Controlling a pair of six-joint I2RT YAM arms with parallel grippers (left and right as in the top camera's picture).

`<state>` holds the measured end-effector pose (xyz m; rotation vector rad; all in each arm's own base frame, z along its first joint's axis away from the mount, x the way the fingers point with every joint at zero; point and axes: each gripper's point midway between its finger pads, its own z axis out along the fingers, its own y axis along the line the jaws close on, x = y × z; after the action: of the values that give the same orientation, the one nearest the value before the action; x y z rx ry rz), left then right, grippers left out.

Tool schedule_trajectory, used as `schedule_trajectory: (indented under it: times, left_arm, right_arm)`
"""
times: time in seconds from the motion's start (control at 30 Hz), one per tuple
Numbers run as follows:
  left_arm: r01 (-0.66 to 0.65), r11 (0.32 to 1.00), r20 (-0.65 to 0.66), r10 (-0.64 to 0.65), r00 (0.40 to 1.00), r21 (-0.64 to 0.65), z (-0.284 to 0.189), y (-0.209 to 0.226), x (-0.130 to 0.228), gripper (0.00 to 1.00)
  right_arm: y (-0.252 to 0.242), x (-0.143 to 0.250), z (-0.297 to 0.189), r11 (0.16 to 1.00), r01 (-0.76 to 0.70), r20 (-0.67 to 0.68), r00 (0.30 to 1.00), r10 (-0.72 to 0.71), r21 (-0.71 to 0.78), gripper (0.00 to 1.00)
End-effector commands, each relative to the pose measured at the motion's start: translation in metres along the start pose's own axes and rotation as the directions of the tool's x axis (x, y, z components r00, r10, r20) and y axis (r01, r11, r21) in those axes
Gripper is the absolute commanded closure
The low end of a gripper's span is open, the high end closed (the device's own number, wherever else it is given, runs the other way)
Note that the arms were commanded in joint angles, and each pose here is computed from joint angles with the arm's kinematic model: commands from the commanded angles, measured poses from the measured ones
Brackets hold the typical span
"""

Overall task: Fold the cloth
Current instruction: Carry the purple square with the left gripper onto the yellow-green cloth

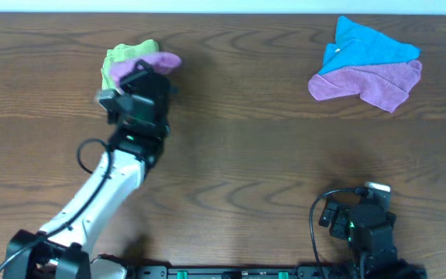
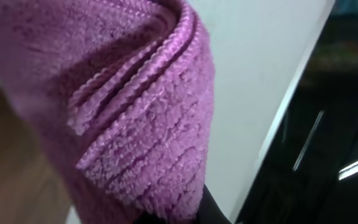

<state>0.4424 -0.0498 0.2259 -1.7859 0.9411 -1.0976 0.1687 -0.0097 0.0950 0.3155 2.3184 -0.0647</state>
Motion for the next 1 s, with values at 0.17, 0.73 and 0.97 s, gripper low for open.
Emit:
schedule_trajectory:
  times: [0.17,0.73,0.97]
  left_arm:
    - [-0.333,0.942,-0.088,0.329,0.940,-0.037,0.052,-0.015,-0.006,0.94]
    - [-0.587,0.789,-0.067,0.606,0.793,0.181,0.115,-0.035,-0.003,0.93]
    - [-0.555,0.801,-0.062,0.580,0.812,0.227,0.137,-0.017,-0.005,0.94]
  right_arm:
    - [-0.003,-0.001,0.000,1.000,0.007,0.006,1.000,-0.007,0.012,0.01]
    - [-0.003,-0.001,0.000,1.000,0.007,0.006,1.000,-0.007,0.012,0.01]
    - [-0.003,-0.001,0.000,1.000,0.007,0.006,1.000,-0.007,0.012,0.01]
